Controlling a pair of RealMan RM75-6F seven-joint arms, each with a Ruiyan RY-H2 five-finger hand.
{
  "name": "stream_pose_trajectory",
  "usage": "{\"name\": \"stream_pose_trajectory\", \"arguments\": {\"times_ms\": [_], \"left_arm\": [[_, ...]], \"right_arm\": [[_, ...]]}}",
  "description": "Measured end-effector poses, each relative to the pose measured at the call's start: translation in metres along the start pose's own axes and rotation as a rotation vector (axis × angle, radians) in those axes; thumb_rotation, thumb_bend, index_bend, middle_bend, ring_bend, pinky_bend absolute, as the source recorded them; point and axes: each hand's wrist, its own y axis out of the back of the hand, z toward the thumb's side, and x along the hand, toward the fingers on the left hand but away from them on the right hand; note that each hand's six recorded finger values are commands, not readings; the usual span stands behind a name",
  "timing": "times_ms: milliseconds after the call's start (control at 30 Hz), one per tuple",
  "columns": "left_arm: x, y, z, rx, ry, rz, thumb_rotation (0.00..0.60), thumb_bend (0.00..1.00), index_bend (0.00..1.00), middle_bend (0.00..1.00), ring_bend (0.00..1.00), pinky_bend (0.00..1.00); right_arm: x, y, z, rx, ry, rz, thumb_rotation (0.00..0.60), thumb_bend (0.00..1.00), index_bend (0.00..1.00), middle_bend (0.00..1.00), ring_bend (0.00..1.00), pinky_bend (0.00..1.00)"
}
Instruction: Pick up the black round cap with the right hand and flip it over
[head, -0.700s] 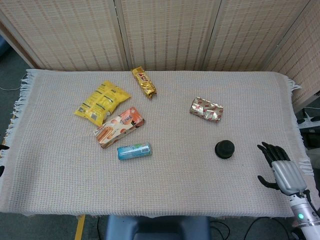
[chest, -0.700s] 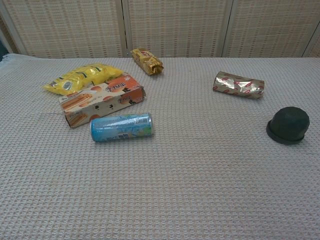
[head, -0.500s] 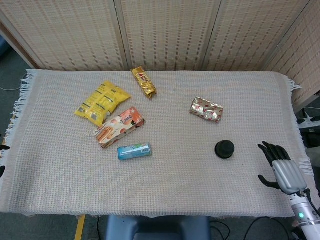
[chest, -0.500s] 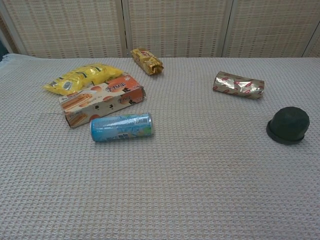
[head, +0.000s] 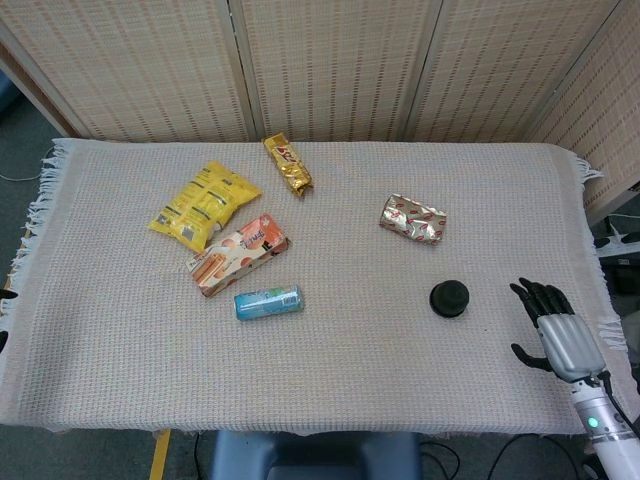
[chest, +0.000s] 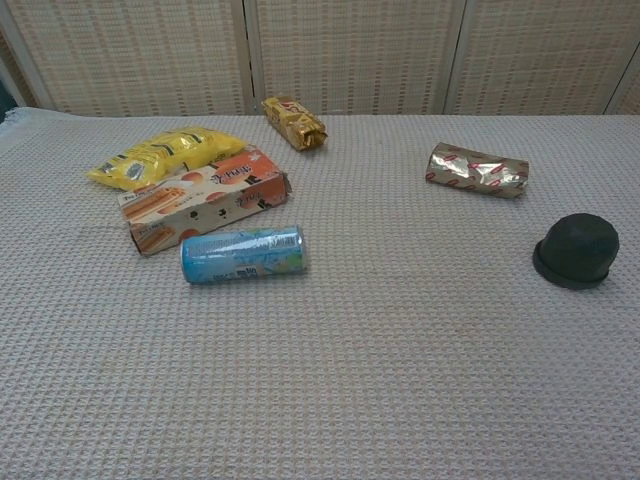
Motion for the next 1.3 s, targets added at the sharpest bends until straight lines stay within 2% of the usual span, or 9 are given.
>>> {"name": "stream_pose_trajectory", "arguments": {"times_ms": [167,333,500,700,800,1100,1300], "left_arm": [[-0.003,0.005,0.0,-0.011,-0.013,0.035,0.6,0.44,0.26,0.0,0.0,0.23],[-0.002,0.004,-0.001,-0.012,-0.013,0.035,0.6,0.44,0.26,0.0,0.0,0.23],[-0.002,0.004,-0.001,-0.012,-0.013,0.035,0.6,0.44,0.25,0.0,0.0,0.23],[-0.002,0.005,-0.003,-0.015,-0.009,0.036,0.6,0.44,0.26,0.0,0.0,0.23],[-0.002,0.007,-0.004,-0.02,-0.005,0.039,0.6,0.44,0.26,0.0,0.0,0.23],[-0.002,0.008,-0.005,-0.021,-0.004,0.039,0.6,0.44,0.26,0.0,0.0,0.23],[-0.002,0.007,-0.005,-0.017,-0.002,0.034,0.6,0.44,0.26,0.0,0.0,0.23]], "right_arm": [[-0.016,0.002,0.005,0.002,0.013,-0.002,0.6,0.21,0.0,0.0,0.0,0.08],[-0.043,0.001,0.002,-0.004,-0.035,0.029,0.6,0.21,0.0,0.0,0.0,0.08],[-0.076,-0.01,0.003,-0.049,-0.074,0.138,0.6,0.21,0.0,0.0,0.0,0.08],[-0.105,-0.024,0.018,-0.091,-0.072,0.254,0.6,0.21,0.01,0.0,0.0,0.09],[-0.113,-0.032,0.027,-0.096,-0.058,0.303,0.6,0.21,0.01,0.0,0.0,0.09],[-0.126,-0.051,0.037,-0.097,-0.062,0.386,0.6,0.21,0.05,0.0,0.0,0.1],[-0.133,-0.058,0.044,-0.09,-0.053,0.403,0.6,0.21,0.08,0.0,0.0,0.12]]}}
